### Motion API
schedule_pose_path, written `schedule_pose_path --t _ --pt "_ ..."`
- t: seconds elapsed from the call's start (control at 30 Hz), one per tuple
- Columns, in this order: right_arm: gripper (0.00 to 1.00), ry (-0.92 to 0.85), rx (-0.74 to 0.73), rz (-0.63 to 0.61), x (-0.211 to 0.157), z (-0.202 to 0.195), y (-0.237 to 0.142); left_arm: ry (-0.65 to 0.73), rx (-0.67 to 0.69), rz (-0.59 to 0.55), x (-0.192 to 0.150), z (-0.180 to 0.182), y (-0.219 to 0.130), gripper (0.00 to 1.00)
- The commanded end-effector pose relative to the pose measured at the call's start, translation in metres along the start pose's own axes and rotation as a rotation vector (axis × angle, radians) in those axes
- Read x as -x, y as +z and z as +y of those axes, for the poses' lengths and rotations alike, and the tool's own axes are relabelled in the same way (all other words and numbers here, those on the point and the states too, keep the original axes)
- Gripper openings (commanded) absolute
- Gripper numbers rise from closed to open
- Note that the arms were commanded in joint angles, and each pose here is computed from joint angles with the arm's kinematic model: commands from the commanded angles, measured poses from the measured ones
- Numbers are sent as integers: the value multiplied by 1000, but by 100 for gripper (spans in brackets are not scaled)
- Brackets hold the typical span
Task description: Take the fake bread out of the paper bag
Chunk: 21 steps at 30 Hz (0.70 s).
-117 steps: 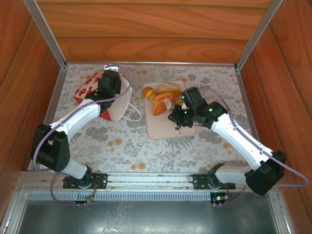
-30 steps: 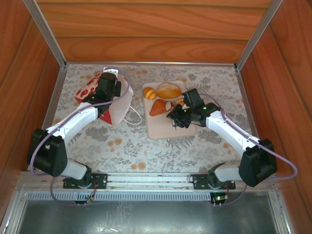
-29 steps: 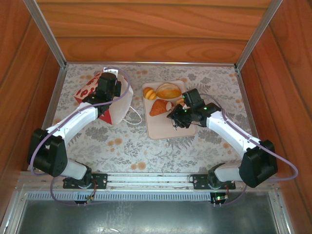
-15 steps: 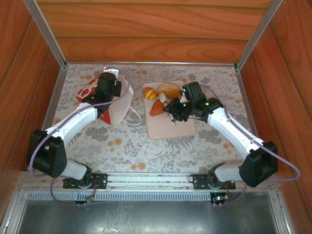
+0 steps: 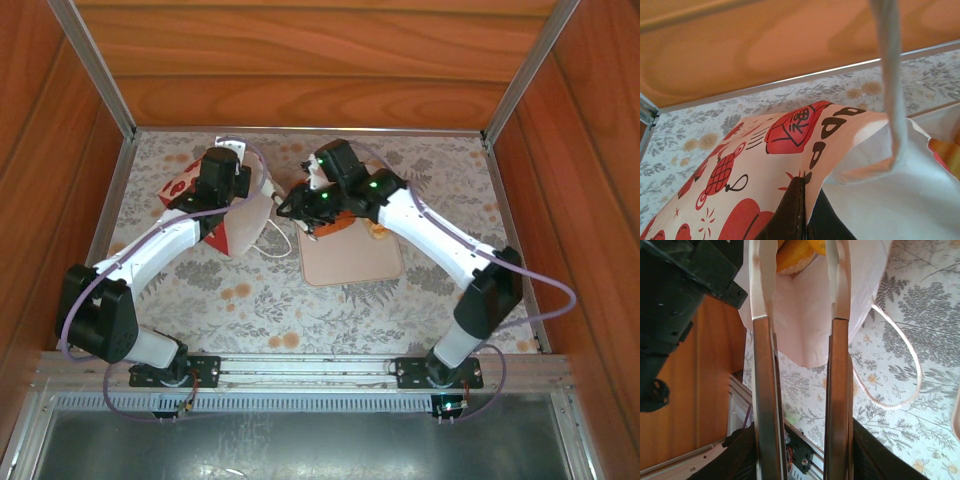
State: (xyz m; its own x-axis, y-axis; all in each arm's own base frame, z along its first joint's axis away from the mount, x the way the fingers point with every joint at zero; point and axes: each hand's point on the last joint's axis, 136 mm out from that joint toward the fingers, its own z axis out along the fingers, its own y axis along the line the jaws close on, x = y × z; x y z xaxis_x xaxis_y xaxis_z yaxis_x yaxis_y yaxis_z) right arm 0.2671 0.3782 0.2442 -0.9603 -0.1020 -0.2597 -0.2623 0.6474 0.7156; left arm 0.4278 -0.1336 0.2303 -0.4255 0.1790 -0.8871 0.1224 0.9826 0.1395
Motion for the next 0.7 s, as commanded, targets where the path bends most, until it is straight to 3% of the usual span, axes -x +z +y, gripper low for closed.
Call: schedule_pose_path --t 0.0,0.2,0.5,0.67 --pt "42 -39 13 73 -5 3 17 -16 -32 -69 29 -2 -3 0" --pt "42 -27 40 145 -1 4 51 -26 -39 -80 33 -2 -5 0" --pt "43 0 -44 153 20 -8 83 -55 -39 -92 41 -1 -4 0" --pt "51 17 -59 148 32 -8 95 -72 -38 -83 38 -2 -2 0"
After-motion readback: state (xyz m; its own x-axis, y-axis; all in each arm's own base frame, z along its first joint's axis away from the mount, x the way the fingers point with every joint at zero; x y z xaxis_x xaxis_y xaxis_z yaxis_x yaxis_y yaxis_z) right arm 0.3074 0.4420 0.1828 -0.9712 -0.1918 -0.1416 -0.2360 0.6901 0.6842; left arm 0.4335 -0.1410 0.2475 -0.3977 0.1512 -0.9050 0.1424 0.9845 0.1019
